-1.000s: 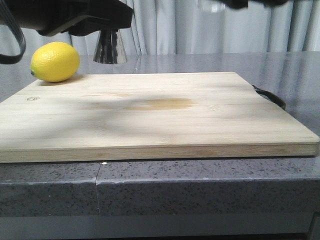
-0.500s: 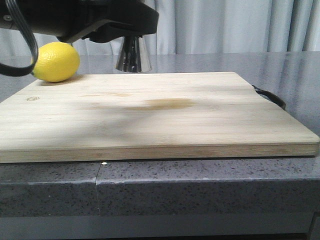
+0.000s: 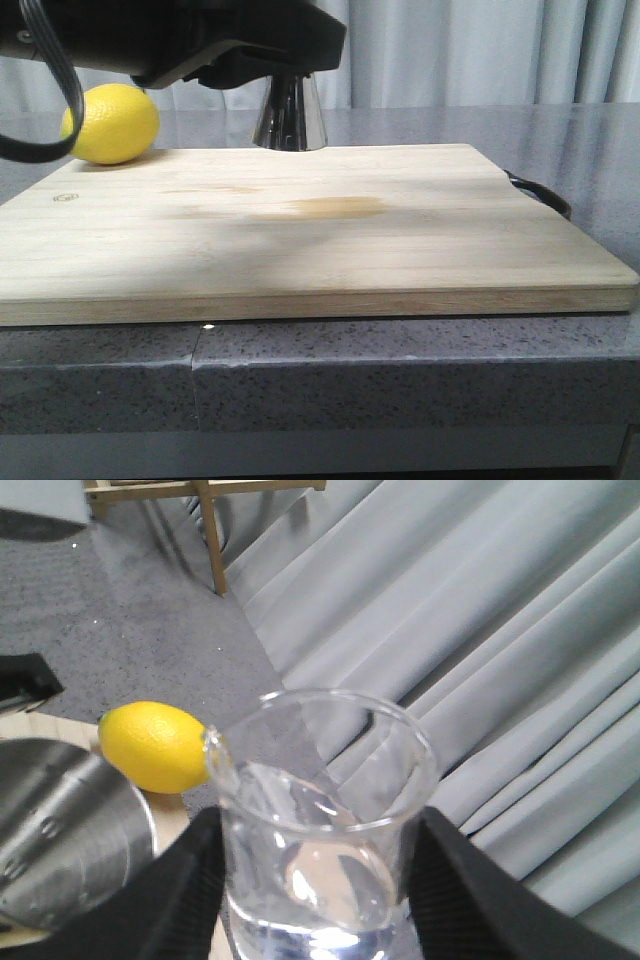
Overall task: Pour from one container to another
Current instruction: 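Tilt the beaker with the right gripper, pouring liquid into the jigger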
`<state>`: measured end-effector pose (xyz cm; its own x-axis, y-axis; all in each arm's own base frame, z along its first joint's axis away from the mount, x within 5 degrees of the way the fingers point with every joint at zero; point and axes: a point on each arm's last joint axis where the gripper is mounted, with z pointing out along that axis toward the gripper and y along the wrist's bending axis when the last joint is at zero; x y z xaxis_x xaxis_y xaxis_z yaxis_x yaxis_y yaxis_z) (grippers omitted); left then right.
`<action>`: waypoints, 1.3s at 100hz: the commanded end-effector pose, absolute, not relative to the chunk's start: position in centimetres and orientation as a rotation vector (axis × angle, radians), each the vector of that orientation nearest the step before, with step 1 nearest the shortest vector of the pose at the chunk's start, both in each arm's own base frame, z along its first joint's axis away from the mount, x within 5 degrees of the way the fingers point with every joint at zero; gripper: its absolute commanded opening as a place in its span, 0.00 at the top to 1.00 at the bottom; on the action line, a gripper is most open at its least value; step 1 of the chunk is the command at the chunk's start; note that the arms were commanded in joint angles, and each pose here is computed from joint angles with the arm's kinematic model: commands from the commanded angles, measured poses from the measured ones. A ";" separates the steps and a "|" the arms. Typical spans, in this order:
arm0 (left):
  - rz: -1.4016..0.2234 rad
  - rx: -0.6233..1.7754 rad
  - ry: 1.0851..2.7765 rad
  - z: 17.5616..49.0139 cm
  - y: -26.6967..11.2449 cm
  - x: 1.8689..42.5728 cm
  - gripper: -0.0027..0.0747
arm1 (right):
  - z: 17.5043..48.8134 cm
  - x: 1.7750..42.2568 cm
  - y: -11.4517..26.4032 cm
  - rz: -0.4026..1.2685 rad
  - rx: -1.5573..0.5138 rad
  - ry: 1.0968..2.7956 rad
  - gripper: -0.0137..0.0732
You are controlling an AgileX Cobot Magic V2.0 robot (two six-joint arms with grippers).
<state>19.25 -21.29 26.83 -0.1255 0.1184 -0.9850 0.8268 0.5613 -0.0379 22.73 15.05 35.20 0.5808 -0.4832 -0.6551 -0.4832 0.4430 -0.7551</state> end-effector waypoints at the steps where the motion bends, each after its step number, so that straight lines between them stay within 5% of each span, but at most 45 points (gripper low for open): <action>1: -0.821 0.770 1.473 29.3 -21.7 18.9 0.99 | 37.5 21.9 15.0 -0.029 -1.157 0.896 0.56; 130: -0.787 0.733 1.511 29.1 -21.0 19.7 0.99 | 39.0 21.9 15.1 -0.264 -1.297 0.721 0.56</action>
<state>19.73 -20.83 26.73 -0.1402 0.1206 -0.9828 0.8090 0.5862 -0.0435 22.81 15.23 36.51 0.7131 -0.5983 -0.3653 -0.2778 0.2373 -0.9309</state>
